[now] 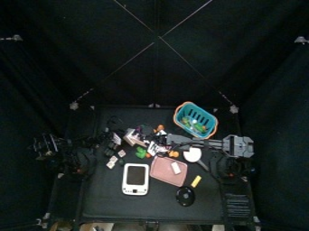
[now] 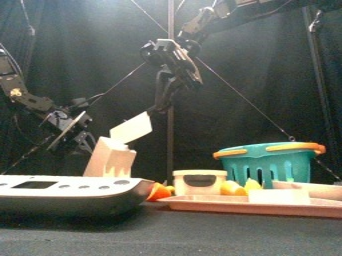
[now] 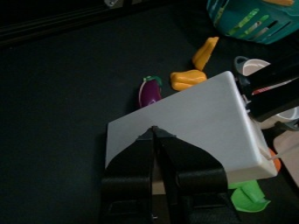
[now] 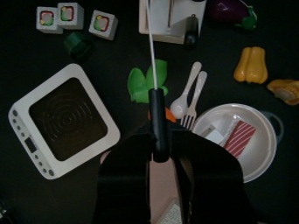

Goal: Place cleaver in knife holder

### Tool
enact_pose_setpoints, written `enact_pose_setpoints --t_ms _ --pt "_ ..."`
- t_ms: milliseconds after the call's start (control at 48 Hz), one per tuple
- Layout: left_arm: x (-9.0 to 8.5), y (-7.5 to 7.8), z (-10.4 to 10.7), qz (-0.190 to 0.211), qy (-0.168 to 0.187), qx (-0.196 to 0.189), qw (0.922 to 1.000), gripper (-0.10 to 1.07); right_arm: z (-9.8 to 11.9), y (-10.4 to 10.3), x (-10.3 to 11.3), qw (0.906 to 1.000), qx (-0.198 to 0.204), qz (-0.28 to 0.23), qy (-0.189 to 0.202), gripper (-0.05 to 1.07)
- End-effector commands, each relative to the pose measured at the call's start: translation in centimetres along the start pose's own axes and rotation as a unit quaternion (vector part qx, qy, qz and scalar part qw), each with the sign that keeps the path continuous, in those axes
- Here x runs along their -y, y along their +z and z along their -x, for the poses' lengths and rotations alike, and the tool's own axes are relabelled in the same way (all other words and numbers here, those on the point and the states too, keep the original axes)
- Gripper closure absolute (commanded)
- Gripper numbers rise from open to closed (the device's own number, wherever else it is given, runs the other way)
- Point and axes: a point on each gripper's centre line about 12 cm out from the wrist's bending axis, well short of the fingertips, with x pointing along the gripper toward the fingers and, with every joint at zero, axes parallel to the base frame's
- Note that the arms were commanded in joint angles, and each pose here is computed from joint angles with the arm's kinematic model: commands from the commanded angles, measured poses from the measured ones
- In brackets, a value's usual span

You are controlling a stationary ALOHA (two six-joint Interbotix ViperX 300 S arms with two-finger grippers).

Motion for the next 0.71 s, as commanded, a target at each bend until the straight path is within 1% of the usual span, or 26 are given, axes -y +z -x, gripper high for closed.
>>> enact_pose_setpoints --t_ms 0,229,458,688 --pt "0.4 0.7 -0.2 -0.001 -0.006 0.01 0.9999 0.54 1.6 1.3 -0.4 0.9998 0.021 0.0 0.008 0.6" --pt "0.6 0.7 -0.3 -0.002 -0.008 0.011 0.9999 0.54 1.4 2.1 -0.6 1.0 -0.003 -0.002 -0.005 0.6" --pt "0.9 0.9 -0.3 -0.004 -0.013 0.012 0.9998 0.54 1.6 2.8 -0.8 0.9988 -0.042 0.003 -0.023 0.6" --pt "1.0 0.9 -0.4 -0.004 -0.015 0.013 0.9998 0.54 1.8 3.8 -1.1 0.9966 -0.079 0.015 -0.02 0.6"
